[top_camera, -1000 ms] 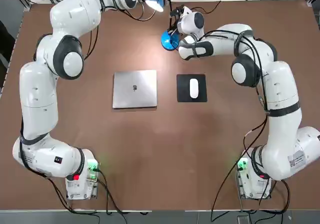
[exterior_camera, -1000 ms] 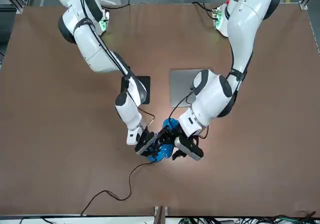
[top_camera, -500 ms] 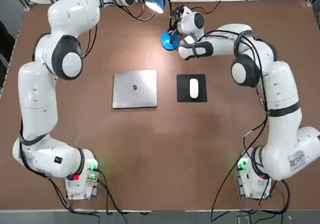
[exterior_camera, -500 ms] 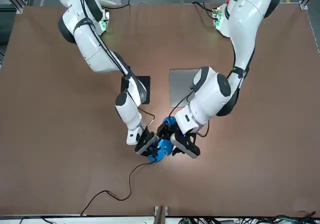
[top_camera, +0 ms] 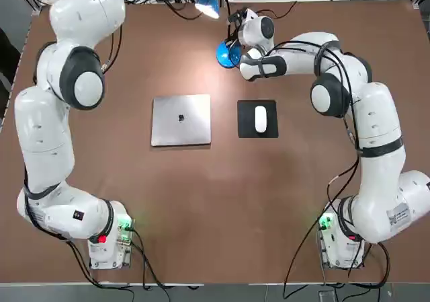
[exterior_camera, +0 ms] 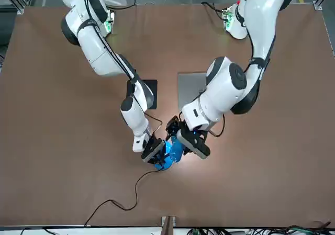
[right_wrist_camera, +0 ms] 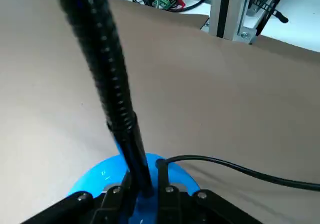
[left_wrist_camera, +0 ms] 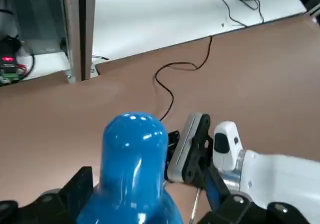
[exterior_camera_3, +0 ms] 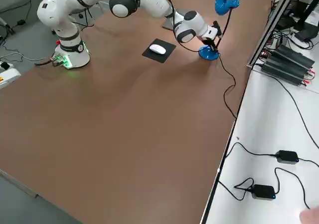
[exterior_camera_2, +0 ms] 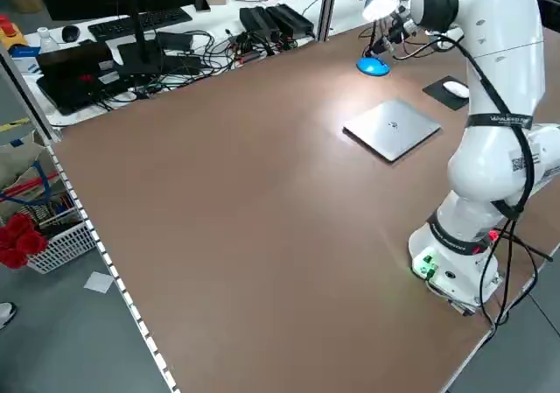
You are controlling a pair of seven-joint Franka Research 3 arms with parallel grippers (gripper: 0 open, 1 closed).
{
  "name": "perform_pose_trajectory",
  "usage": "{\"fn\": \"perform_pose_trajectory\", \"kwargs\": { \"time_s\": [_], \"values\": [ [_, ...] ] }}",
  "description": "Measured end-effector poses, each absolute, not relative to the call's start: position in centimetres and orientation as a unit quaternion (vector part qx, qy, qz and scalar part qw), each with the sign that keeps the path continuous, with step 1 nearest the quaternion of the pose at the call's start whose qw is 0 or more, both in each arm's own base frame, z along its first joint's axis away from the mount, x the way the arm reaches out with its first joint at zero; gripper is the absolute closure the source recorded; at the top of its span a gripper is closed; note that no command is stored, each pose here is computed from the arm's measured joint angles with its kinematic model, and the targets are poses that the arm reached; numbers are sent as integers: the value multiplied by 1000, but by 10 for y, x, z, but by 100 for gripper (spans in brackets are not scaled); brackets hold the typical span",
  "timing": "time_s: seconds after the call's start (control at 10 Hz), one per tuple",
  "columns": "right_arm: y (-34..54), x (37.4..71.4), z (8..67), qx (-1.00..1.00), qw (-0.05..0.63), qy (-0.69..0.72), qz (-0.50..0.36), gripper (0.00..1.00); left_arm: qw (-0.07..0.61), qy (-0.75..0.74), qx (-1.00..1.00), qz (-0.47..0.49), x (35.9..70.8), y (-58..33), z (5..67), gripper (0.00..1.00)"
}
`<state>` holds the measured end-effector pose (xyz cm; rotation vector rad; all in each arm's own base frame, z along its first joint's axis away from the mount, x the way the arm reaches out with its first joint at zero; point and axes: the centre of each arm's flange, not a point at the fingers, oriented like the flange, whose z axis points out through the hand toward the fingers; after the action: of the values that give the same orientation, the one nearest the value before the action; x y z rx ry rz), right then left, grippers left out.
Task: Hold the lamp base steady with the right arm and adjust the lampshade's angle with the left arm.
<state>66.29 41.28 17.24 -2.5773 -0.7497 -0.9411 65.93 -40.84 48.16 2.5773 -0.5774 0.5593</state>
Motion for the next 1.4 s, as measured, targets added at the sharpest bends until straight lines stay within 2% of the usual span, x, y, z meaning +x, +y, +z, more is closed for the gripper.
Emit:
{"fn": "perform_pose_trajectory", "kwargs": {
  "time_s": [0.2, 0.5, 0.9, 1.2, 1.4],
  "values": [
    [412, 663, 172, -896, 147, -261, -327, 75, 184, -231, 937, 186, 649, -382, 528, 0],
    [407, 667, 171, -897, 142, -260, -329, 58, 122, -216, 963, 101, 637, -289, 585, 0],
    [408, 667, 172, -897, 142, -260, -328, 58, 68, -148, 987, -3, 609, -168, 629, 0],
    [409, 668, 173, -900, 144, -252, -325, 58, 46, -84, 995, -25, 582, -83, 670, 3],
    [411, 667, 175, -900, 146, -250, -326, 56, 42, -60, 997, -32, 582, -55, 663, 6]
  ]
}}
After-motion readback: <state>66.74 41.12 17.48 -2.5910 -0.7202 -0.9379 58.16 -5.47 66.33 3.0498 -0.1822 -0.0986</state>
